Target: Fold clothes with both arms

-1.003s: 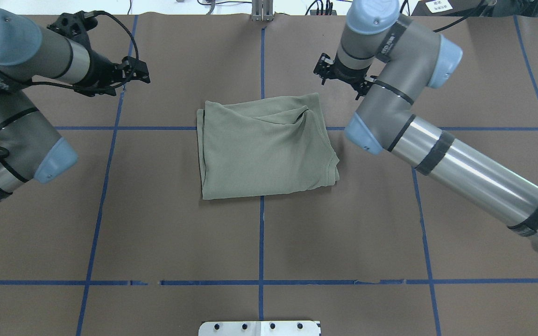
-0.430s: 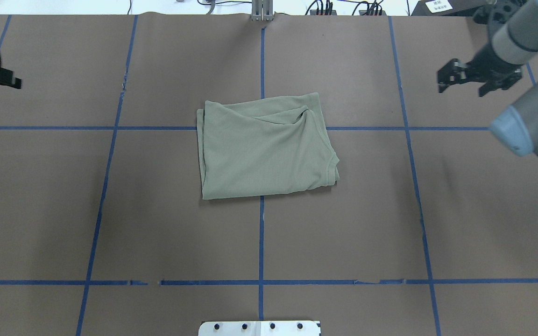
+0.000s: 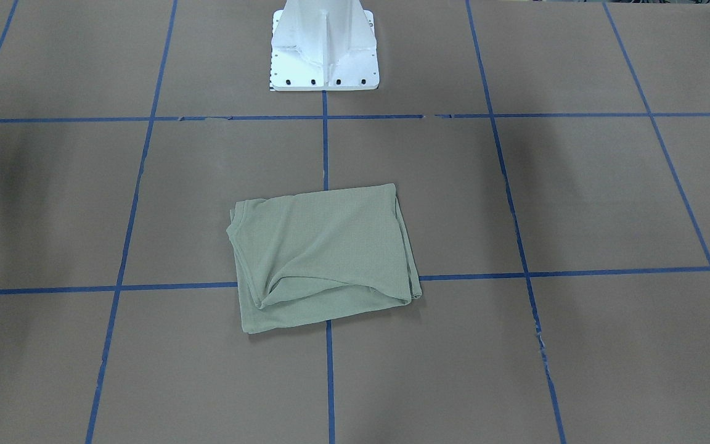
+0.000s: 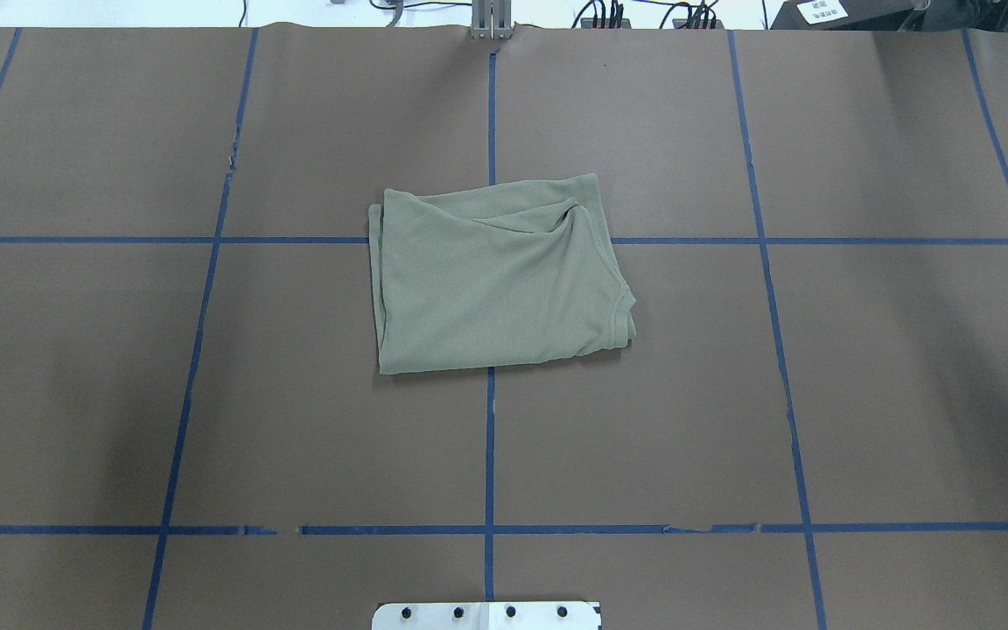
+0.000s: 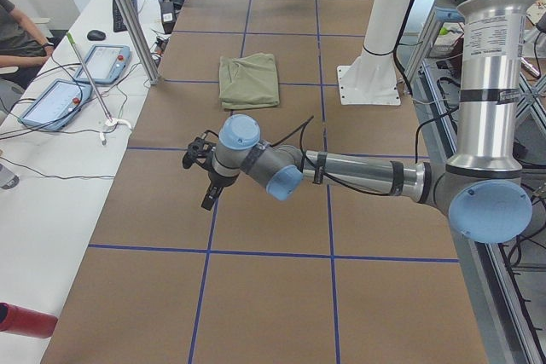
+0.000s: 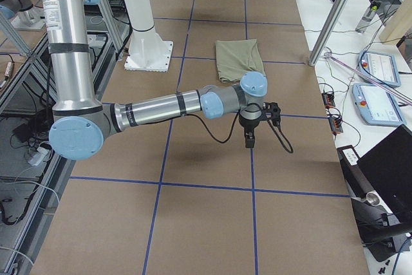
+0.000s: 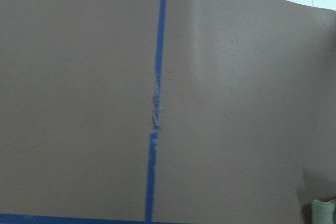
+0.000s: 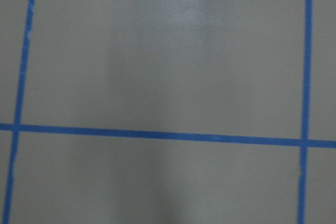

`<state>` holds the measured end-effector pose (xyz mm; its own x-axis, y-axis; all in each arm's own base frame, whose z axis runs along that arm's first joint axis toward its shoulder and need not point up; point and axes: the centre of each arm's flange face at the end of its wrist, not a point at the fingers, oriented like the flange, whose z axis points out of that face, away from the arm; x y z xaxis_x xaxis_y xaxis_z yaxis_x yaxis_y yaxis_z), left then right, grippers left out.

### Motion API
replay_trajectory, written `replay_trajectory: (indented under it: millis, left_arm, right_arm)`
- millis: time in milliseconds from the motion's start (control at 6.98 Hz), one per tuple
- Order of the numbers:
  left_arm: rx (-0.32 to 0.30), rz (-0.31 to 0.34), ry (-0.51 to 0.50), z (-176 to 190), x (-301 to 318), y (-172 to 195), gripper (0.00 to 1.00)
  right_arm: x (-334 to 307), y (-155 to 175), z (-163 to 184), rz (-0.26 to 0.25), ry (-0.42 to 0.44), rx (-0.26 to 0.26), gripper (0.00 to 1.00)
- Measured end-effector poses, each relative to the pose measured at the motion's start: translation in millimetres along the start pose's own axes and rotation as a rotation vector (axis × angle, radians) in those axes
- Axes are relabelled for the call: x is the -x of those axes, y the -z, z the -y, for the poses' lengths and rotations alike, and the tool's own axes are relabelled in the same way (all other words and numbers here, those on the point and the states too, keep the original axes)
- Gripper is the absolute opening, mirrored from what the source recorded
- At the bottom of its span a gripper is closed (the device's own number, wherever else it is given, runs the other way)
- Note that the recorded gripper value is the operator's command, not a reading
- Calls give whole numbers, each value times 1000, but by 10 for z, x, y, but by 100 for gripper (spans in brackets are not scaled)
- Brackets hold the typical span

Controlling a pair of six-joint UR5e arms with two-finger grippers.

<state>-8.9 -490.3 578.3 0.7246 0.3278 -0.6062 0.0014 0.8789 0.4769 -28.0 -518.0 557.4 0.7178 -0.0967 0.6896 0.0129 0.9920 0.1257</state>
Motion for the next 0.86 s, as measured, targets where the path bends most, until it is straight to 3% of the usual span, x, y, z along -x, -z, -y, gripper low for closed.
replay_trajectory:
  millis: [287, 860]
  left_arm:
    - [50, 42, -130, -528, 368, 61, 100]
    - [51, 109, -51, -582, 570, 93, 100]
  right_arm:
    - [-654, -31, -500, -15, 97, 27, 100]
    - [-858, -2, -588, -41, 124, 17, 100]
